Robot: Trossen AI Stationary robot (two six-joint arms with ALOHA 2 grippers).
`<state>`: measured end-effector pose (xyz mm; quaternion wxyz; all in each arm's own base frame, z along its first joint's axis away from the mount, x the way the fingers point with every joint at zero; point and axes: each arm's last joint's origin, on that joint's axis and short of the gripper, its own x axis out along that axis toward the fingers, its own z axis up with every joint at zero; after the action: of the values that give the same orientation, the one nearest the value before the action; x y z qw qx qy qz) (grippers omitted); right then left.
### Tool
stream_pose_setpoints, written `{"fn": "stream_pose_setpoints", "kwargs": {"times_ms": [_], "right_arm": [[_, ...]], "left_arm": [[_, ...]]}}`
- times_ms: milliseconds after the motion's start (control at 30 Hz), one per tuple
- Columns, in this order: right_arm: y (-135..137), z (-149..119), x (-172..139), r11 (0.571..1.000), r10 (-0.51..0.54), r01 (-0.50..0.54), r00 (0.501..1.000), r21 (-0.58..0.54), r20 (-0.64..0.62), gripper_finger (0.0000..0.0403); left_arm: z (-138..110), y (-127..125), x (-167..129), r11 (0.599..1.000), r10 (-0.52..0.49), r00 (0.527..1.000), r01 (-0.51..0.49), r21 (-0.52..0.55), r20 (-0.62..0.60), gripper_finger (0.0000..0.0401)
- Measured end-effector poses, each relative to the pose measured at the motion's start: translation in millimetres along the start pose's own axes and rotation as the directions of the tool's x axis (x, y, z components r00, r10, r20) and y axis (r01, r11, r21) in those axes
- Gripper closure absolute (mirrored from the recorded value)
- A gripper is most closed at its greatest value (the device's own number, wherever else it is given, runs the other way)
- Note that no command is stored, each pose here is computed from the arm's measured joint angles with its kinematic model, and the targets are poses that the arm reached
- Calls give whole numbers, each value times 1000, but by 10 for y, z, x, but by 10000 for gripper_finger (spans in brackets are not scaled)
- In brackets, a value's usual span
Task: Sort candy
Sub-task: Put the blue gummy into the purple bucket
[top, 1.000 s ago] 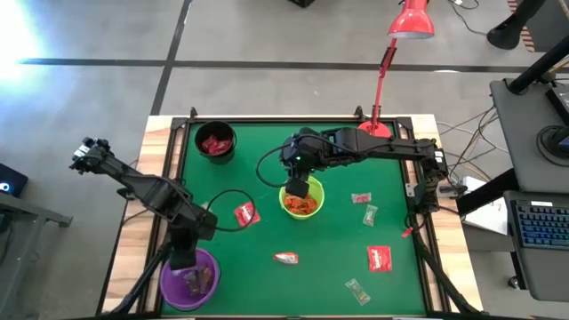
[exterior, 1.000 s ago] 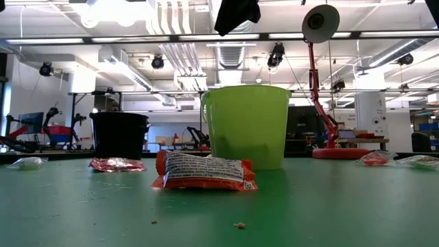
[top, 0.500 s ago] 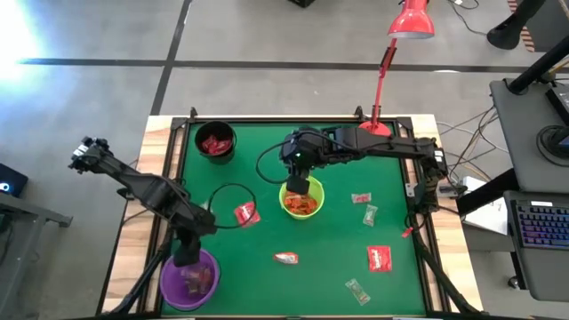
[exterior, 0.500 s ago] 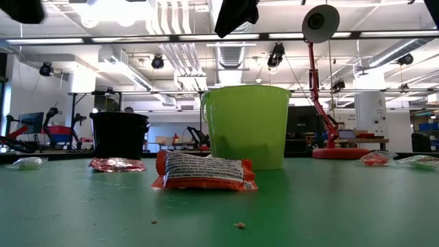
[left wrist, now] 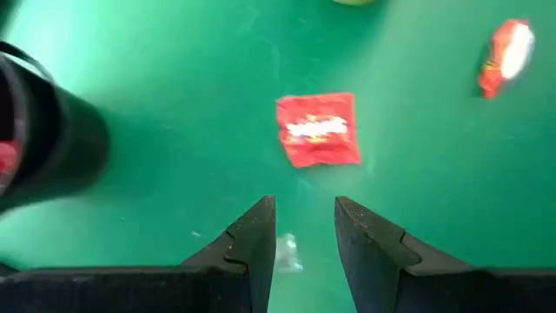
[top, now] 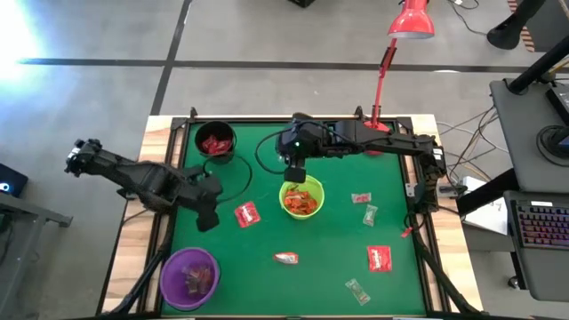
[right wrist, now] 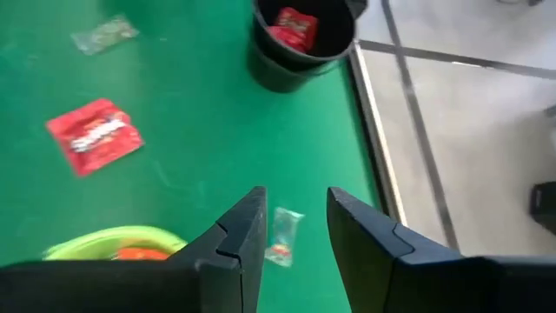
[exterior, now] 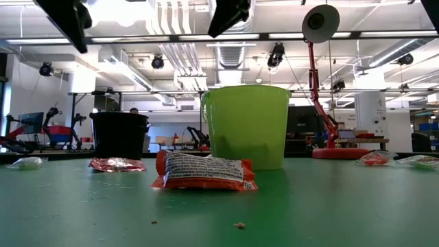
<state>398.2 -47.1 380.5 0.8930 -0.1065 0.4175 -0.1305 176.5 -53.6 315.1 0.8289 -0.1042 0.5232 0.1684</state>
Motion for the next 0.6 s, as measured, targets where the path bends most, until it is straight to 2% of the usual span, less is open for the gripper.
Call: {"fn": "stream_pose_setpoints", "kwargs": {"times_ms": [367,500,600], "right_arm": [[-426,-160,491,990,-42,56,993,128,-113,263],[-575,-281,719,968,66,-24,985,250,-161,262],[-667,-455,984,925,190,-91,951,369,-244,262]], "left_arm": [[243,545,71,991,130,991,-130,43,0,298],[297,683,69,986,161,987,-161,51,3,298],[320,762,79,981,180,984,-179,74,-2,298]]}}
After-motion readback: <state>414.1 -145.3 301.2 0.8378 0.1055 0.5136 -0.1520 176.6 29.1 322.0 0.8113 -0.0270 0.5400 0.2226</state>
